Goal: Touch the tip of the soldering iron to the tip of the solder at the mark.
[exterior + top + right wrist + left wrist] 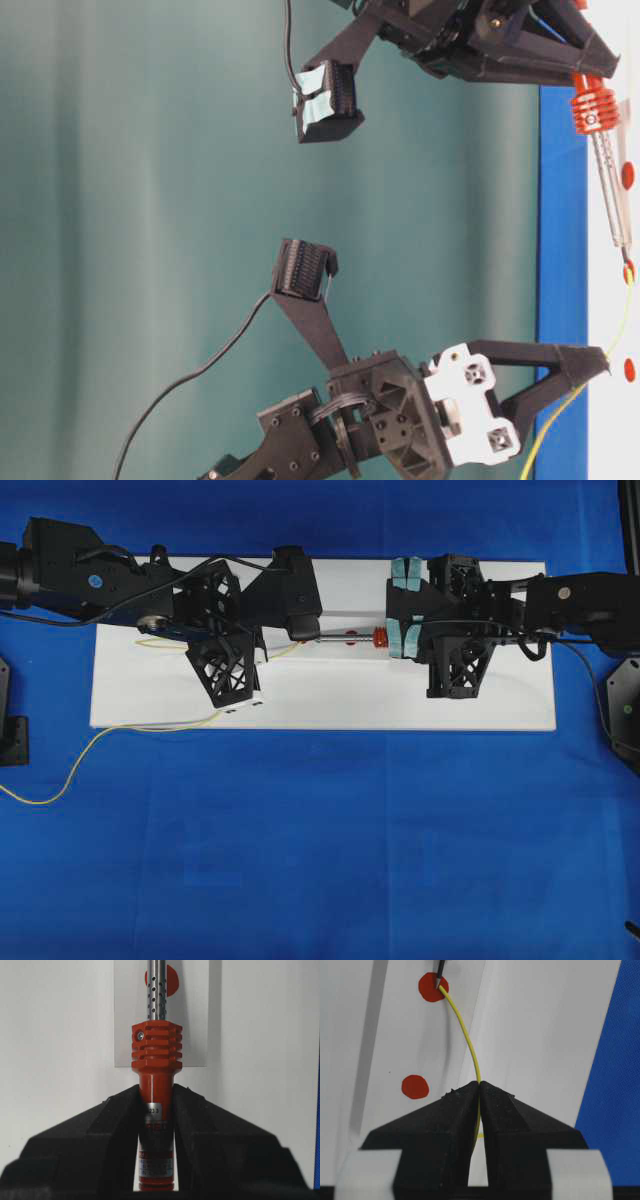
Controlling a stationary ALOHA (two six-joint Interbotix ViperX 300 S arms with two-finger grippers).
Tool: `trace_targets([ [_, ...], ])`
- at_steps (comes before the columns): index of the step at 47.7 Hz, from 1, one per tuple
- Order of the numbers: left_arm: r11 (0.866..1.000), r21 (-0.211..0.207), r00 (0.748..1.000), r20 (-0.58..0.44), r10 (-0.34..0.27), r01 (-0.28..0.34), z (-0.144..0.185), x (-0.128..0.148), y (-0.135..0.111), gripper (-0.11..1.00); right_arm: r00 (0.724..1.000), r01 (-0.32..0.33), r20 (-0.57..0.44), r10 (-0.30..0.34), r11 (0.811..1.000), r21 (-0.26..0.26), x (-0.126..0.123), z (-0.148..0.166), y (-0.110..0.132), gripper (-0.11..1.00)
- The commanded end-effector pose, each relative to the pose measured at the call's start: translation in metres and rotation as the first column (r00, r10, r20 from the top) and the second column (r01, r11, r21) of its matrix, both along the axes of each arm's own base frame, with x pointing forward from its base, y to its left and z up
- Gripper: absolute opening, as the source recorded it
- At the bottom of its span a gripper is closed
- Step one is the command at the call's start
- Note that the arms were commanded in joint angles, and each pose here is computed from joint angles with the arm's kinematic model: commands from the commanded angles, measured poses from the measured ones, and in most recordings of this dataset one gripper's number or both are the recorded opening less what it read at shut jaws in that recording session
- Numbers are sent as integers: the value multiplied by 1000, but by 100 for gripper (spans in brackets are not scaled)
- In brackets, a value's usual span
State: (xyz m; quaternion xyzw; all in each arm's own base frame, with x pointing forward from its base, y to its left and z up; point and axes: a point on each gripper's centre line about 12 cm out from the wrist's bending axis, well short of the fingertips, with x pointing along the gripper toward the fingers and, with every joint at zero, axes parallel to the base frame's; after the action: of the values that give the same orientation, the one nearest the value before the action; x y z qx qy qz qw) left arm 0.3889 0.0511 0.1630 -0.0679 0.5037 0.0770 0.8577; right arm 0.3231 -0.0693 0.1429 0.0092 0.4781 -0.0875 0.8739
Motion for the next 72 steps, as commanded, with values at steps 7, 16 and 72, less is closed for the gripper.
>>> trace_targets([
  [7, 1000, 6, 999, 32, -1, 1, 11, 3, 0, 1, 999, -2, 38, 3, 1000, -7, 7, 10, -1, 6],
  [16, 1000, 7, 999, 32, -3, 3, 11, 3, 0, 1, 999, -2, 36, 2, 1000, -7, 7, 10, -1, 6],
  [72, 1000, 12, 998, 62, -5, 4, 24, -4, -1, 1, 999, -2, 38, 3, 1000, -7, 7, 10, -1, 6],
])
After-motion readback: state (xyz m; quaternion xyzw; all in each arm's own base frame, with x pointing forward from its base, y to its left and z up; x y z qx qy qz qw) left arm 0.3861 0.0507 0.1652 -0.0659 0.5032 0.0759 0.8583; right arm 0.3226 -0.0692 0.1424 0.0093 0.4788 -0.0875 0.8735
